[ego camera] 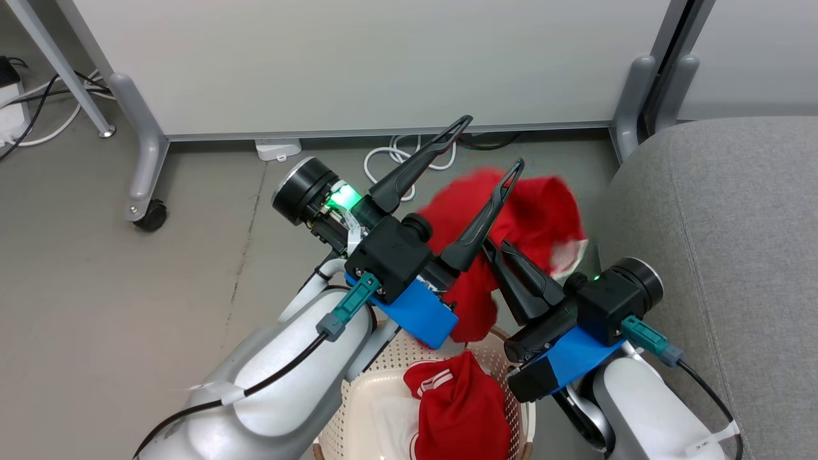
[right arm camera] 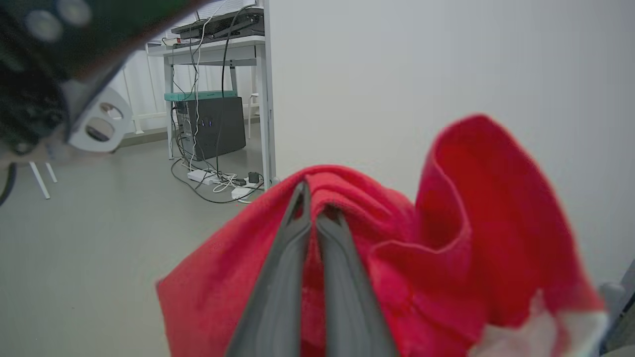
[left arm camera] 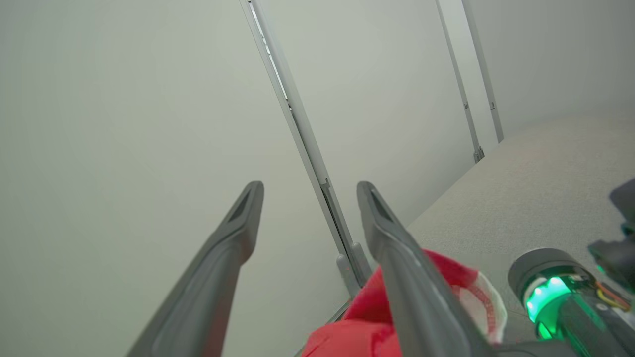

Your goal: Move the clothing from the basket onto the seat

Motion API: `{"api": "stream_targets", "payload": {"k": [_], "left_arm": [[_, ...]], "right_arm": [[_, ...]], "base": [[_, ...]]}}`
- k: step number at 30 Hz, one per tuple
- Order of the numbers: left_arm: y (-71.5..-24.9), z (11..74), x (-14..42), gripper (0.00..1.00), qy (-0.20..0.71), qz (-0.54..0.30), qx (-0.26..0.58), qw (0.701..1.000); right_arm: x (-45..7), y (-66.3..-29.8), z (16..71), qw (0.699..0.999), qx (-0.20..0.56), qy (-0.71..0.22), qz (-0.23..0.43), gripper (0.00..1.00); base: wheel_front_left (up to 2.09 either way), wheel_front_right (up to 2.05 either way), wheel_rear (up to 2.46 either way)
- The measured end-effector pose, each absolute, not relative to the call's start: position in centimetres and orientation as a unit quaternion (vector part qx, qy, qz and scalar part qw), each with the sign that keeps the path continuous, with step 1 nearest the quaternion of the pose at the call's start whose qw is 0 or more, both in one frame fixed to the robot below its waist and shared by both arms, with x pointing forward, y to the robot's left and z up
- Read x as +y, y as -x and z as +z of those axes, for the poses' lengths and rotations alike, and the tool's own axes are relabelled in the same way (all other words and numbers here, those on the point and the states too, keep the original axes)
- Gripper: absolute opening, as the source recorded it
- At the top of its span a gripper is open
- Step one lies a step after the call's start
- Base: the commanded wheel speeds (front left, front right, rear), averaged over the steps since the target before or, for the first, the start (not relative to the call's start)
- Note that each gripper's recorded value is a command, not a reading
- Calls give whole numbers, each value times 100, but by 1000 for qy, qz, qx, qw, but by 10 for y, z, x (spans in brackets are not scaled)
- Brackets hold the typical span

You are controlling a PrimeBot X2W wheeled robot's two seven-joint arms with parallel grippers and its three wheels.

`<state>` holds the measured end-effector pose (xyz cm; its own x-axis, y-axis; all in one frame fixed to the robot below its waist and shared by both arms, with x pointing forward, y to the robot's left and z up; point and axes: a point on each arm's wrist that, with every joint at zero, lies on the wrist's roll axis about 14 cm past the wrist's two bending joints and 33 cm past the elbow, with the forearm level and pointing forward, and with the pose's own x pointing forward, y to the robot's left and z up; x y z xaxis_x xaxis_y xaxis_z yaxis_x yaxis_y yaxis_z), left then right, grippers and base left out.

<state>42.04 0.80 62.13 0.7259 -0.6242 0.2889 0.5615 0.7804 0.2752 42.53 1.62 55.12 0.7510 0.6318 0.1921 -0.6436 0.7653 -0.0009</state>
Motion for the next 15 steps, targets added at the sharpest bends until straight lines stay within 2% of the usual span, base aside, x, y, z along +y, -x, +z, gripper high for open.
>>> {"api": "stream_targets", "payload": {"k": [15], "left_arm": [[-427,617,5,100,-81,-322,-182,926]], "right_arm": [[10,-428,543,939,-82,-35,333,0]], "base": [[0,0,0]]}}
